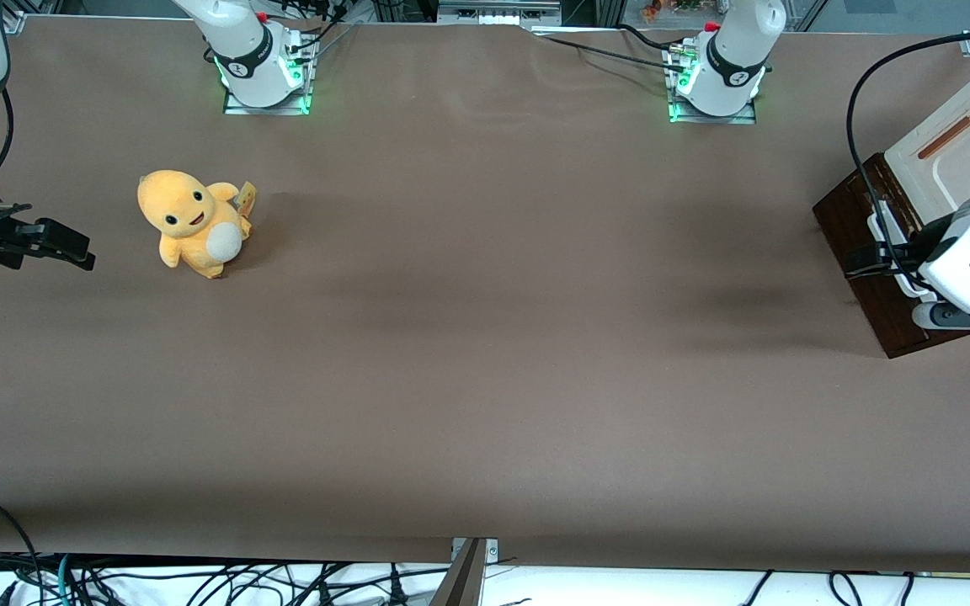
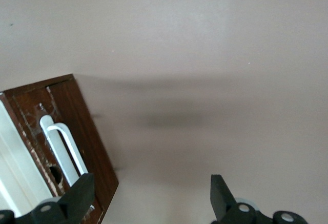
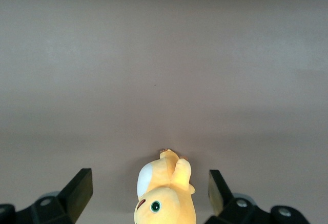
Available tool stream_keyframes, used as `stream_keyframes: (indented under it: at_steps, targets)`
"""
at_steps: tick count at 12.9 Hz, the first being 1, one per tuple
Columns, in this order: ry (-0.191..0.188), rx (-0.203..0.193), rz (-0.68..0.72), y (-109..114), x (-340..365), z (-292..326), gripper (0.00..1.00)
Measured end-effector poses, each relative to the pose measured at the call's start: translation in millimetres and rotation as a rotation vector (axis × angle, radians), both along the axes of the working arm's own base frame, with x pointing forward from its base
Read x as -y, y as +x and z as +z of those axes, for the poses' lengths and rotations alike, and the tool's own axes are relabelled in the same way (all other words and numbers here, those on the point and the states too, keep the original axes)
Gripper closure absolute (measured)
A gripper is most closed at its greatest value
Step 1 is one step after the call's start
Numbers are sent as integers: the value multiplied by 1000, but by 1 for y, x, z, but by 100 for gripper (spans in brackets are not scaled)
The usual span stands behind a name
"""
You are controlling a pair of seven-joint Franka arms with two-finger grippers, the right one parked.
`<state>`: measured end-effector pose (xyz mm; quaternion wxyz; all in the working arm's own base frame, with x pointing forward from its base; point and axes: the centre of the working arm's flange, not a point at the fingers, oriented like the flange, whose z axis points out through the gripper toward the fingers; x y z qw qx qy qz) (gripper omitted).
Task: Open lower drawer with left arm only
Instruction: 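Move the open left gripper to the lower drawer's white handle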
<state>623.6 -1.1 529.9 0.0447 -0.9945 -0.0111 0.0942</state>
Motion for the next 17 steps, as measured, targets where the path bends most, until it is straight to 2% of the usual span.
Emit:
stream_keyframes:
  at_steps: [3, 5, 8, 11, 12, 17]
  targets:
    - [90, -7, 40, -3, 26, -1, 0]
    - [182, -18, 76, -6, 34, -4, 0]
    - [292, -25, 124, -10, 46, -17, 0]
    - [427, -30, 163, -13, 60, -48, 0]
    - [456, -35, 178, -14, 64, -60, 0]
    - [652, -19, 241, -23, 73, -110, 0]
